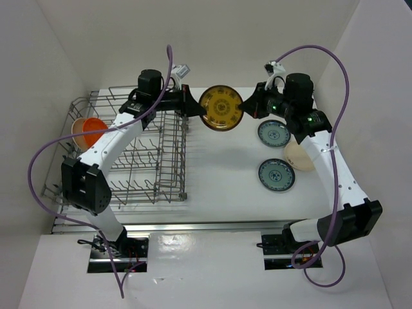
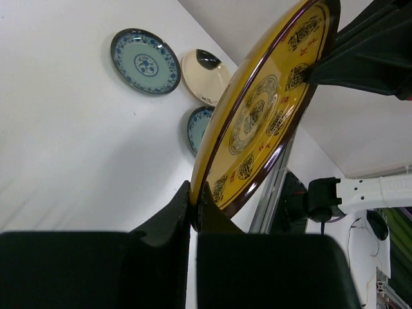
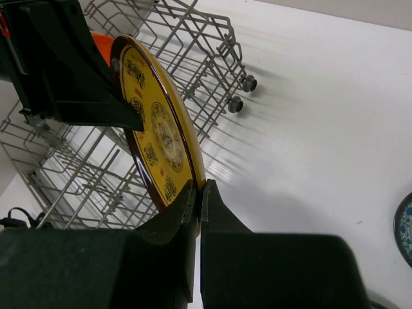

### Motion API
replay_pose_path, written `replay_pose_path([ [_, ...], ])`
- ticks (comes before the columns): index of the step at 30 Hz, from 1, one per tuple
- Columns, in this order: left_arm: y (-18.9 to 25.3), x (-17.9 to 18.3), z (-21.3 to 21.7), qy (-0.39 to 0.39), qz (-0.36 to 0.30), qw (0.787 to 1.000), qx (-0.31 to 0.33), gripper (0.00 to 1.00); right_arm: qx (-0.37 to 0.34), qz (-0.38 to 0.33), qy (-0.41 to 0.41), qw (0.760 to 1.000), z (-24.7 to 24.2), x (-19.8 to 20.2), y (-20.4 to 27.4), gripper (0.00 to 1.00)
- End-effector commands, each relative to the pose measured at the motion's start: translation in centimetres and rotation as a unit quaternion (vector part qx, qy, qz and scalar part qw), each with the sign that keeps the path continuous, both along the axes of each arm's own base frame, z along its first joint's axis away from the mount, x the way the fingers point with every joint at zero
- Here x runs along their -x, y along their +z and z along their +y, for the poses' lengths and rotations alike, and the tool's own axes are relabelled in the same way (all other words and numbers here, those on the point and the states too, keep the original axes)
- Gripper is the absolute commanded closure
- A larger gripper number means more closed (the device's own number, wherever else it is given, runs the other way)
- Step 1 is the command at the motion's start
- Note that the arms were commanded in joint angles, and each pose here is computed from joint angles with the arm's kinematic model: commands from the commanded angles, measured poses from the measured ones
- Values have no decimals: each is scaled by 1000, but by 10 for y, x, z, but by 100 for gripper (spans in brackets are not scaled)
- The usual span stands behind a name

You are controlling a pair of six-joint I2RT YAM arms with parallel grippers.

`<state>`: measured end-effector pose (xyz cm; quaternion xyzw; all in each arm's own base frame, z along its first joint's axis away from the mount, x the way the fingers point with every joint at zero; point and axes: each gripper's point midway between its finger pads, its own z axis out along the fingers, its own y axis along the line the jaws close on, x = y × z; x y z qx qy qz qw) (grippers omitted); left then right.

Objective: Load the plates into the dish rack

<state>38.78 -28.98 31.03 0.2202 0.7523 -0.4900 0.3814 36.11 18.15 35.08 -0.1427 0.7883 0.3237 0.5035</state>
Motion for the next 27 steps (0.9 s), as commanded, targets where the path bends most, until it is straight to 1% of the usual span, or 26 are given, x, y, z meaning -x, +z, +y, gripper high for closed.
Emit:
replay_pose_path([
  [1, 26, 2, -1, -15, -58, 998, 9, 100, -36, -43, 37, 998, 15, 8, 35, 97],
  [2, 32, 4, -2, -20, -73, 997, 16, 100, -35, -39, 36, 998, 15, 8, 31, 93],
  [4, 41, 11, 0, -18, -83, 996, 28, 100, -35, -37, 36, 998, 15, 7, 28, 81],
  [5, 48, 11, 1, -11, -94, 995, 34, 100, -33, -31, 36, 998, 15, 7, 22, 72],
  [7, 57, 6, 7, 19, -108, 994, 31, 100, -36, -28, 31, 998, 15, 5, 20, 48],
  [8, 67, 4, 18, 40, -119, 992, 27, 100, -33, -17, 30, 999, 15, 5, 9, 16],
  [9, 71, 2, 25, 59, -120, 991, 23, 100, -32, -16, 26, 999, 13, 6, 8, 0],
  [10, 74, -8, 43, 101, -123, 987, 9, 100, -29, -14, 20, 999, 11, 7, 5, 0],
  [12, 83, -12, 70, 150, -127, 980, 1, 100, -22, -3, 4, 1000, 5, 11, -10, 0],
  [13, 100, -12, 100, 199, -145, 969, 0, 100, -13, -1, -23, 1000, -3, 8, -17, 0],
  [14, 99, -11, 117, 226, -152, 962, -8, 100, -7, 2, -37, 999, -9, 11, -21, 0],
  [15, 101, -10, 135, 257, -155, 954, -18, 100, 4, 21, -51, 998, -14, 12, -40, 0],
  [16, 116, -3, 161, 312, -178, 933, -27, 100, 11, 29, -64, 997, -18, 10, -49, 0],
  [17, 106, -2, 188, 351, -171, 919, -58, 100, 25, 40, -92, 995, -27, 7, -61, 0],
  [18, 107, 2, 207, 383, -172, 905, -73, 100, 36, 59, -103, 992, -32, 9, -78, 0],
  [19, 101, 4, 225, 414, -161, 891, -91, 100, 39, 66, -117, 990, -36, 8, -83, 0],
  [20, 102, 9, 259, 470, -152, 862, -108, 100, 46, 73, -126, 988, -39, 8, -90, 0],
  [21, 93, 10, 276, 489, -144, 850, -135, 100, 52, 83, -131, 986, -41, 6, -99, 0],
  [22, 81, 17, 292, 509, -122, 837, -159, 100, 57, 95, -131, 985, -41, 6, -109, 0],
  [23, 75, 21, 319, 547, -109, 810, -182, 100, 55, 88, -131, 986, -40, 4, -107, 0],
  [24, 66, 24, 333, 554, -103, 800, -208, 100, 51, 91, -133, 986, -39, 1, -109, 0],
  [25, 57, 26, 342, 557, -94, 795, -223, 100, 51, 98, -127, 986, -37, 0, -113, 0],
  [26, 49, 27, 360, 568, -86, 780, -246, 100, 47, 93, -123, 987, -35, -1, -111, 0],
  [27, 40, 27, 368, 570, -76, 776, -257, 100, 46, 96, -118, 987, -32, -3, -114, 0],
])
